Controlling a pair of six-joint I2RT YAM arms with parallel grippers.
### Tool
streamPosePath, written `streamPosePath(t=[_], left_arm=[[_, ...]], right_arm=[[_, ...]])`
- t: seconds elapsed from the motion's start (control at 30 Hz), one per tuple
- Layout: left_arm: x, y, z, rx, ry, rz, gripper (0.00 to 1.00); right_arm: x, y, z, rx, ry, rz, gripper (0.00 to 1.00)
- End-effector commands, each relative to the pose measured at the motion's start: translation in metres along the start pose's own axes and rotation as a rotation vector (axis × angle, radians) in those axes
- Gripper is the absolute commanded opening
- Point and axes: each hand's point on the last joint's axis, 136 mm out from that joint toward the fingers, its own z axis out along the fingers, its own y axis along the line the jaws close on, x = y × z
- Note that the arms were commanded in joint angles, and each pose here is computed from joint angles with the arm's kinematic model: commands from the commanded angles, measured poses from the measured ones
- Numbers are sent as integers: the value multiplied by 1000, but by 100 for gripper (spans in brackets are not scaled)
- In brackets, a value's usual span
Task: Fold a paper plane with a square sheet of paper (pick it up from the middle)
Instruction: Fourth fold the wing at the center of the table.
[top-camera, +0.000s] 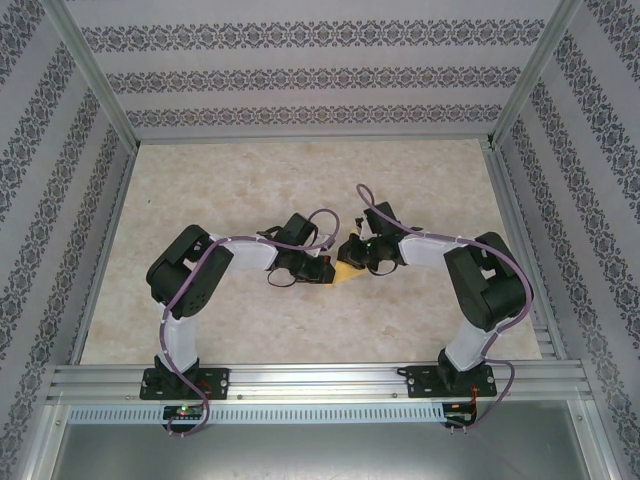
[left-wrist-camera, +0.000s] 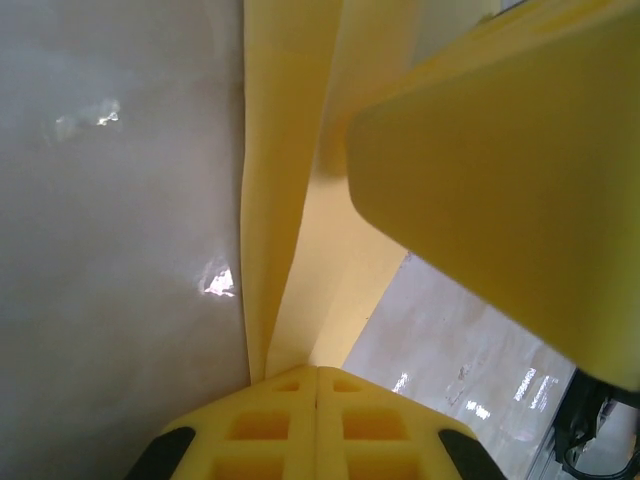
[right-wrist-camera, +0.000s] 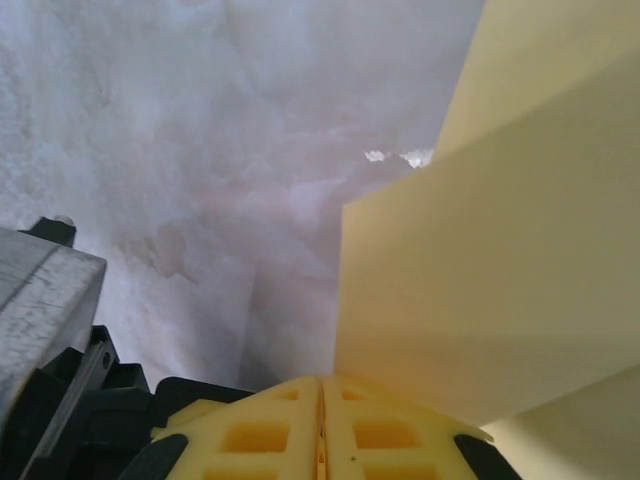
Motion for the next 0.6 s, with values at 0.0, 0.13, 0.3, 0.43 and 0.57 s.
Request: streamPosePath(t=[0.0,0.13,0.3,0.43,0.57], left_arm=[[19,34,5,-84,43,-89,0],[18,33,5,-81,39,-91,0],[18,34,4,-85,36,-94,0],[18,36,4,-86,35,-99,0],[18,36,3,-86,32,-100,0]], right_arm=[[4,-5,6,28,1,28,9],[12,-2,13,24,26,38,8],[25,-7,17,32,49,63,8],[31,-17,18,57,55,80,8],[33,-36,18,123,54,87,8]])
